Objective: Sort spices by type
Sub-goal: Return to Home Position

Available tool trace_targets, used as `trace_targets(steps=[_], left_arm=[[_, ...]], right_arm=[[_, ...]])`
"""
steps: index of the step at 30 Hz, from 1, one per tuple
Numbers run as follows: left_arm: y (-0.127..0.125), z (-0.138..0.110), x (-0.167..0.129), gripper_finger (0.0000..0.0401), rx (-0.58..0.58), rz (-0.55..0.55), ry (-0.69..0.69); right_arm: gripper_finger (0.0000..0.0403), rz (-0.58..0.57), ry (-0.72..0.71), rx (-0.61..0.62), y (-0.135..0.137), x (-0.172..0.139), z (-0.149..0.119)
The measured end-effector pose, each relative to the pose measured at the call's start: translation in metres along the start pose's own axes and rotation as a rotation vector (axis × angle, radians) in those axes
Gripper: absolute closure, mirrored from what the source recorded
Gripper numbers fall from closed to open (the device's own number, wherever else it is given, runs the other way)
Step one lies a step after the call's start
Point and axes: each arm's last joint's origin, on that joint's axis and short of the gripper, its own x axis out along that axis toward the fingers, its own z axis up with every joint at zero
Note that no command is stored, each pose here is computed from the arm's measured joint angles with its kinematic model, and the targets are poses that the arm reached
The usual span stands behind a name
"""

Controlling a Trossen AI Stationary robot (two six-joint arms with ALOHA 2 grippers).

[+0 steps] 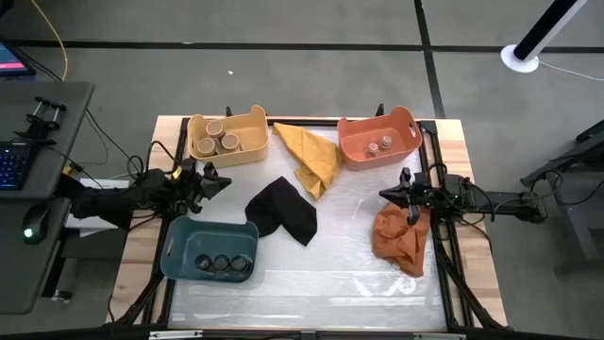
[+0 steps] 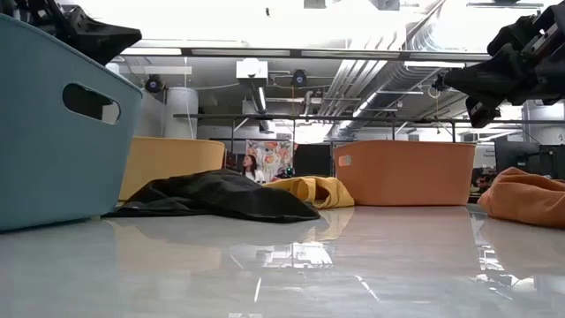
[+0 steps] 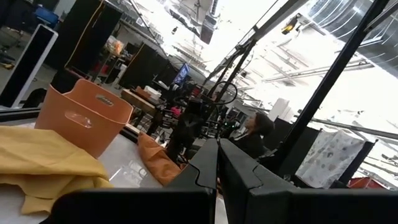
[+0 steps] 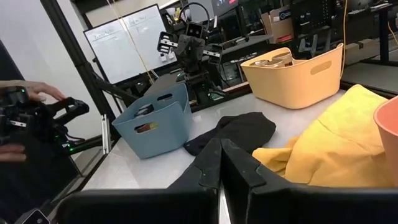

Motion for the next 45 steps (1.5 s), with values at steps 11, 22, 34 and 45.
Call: trace_targets(steps=[11,22,34,45], left_arm=[[0.007,-0.015,-0.002,0.0401,0.409,-0.027,0.192],[0.008,-0.019,-0.002,0.0401,0.369,-0.030,0.234],[0.008,-0.019,-0.002,0.0401,0.369,-0.027,0.234],[0.008,-0.019,-0.002,0.0401,0.369,-0.027,0.234]], right_arm=[[0.0402,-0.001,0.002,0.000,0.000,0.000,0.000],[0.0402,-0.002,0.006,0.000,0.000,0.000,-0.001],[0.0402,-0.002,0.007,0.000,0.000,0.000,-0.001],[0.0402,-0.002,0.007,0.000,0.000,0.000,-0.001]])
